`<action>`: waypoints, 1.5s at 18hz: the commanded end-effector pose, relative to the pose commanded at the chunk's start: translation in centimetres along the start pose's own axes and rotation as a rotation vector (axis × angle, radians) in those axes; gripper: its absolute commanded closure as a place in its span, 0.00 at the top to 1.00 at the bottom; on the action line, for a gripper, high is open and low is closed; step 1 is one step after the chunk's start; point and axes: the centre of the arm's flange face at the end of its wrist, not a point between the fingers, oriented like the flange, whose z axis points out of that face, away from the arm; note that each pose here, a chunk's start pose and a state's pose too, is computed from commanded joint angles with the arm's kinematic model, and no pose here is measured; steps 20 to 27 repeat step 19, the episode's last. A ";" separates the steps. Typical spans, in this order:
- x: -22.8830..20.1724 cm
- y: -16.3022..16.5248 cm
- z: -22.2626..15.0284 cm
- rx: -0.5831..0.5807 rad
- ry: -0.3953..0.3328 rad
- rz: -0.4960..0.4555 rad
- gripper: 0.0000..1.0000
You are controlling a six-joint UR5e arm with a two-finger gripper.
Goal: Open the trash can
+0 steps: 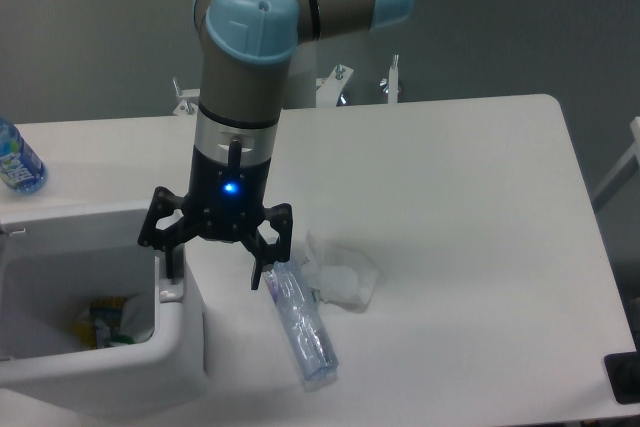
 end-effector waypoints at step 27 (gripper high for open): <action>-18.2 1.3 -15.0 -0.180 -0.446 0.402 1.00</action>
